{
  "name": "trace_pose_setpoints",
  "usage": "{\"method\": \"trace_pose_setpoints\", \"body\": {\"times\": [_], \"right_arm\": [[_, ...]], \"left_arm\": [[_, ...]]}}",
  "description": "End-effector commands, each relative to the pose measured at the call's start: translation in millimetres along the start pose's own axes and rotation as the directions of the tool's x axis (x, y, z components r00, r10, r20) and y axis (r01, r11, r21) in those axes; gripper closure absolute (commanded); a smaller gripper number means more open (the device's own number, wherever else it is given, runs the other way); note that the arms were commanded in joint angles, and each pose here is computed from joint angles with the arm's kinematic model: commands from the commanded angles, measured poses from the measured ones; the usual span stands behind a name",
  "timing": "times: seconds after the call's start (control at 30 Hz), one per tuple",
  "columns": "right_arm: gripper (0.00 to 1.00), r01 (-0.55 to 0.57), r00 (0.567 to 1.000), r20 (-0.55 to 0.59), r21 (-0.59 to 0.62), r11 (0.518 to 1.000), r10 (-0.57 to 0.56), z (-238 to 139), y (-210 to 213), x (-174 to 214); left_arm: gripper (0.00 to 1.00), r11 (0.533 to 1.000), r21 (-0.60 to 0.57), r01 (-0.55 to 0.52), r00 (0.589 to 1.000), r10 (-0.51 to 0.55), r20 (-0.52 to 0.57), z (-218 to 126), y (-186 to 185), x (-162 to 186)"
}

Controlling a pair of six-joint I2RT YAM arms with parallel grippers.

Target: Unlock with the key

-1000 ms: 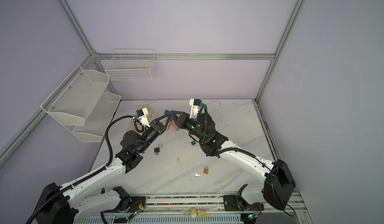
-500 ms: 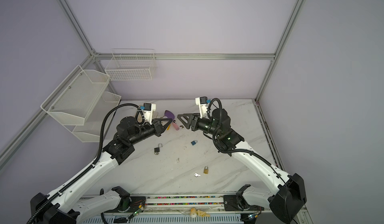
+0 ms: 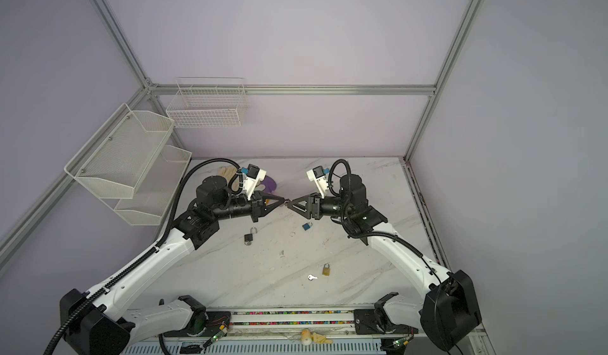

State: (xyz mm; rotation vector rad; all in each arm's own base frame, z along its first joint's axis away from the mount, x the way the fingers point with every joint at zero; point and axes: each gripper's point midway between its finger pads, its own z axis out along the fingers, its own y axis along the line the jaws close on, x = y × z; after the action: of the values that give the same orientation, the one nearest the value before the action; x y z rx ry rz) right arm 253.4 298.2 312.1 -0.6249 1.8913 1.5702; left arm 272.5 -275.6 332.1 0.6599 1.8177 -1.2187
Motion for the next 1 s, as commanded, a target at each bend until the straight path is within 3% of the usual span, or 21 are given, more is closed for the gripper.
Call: {"method": "trace_pose_setpoints", "body": {"times": [0.0,0.5,0.97], "right_arm": [[0.51,0.03,0.999,-0.021,-0.055,0.998,-0.031,0.3,5.2,5.2],[0.61,0.041,0.999,0.025,-0.122,0.992,-0.039,-1.9,19.7,-4.1],[0.78,0.032,0.999,0.017,-0.114,0.993,-0.031,0.2,16.2,-3.9]], "left_arm": [[1.0,0.99,0.078,-0.121,0.99,0.114,0.085,-10.5,-32.8,-45.9],[1.0,0.986,0.121,-0.113,0.992,0.105,0.069,-6.7,-36.6,-44.9],[1.0,0.985,0.125,-0.121,0.991,0.113,0.068,-7.8,-38.8,-45.7]]}}
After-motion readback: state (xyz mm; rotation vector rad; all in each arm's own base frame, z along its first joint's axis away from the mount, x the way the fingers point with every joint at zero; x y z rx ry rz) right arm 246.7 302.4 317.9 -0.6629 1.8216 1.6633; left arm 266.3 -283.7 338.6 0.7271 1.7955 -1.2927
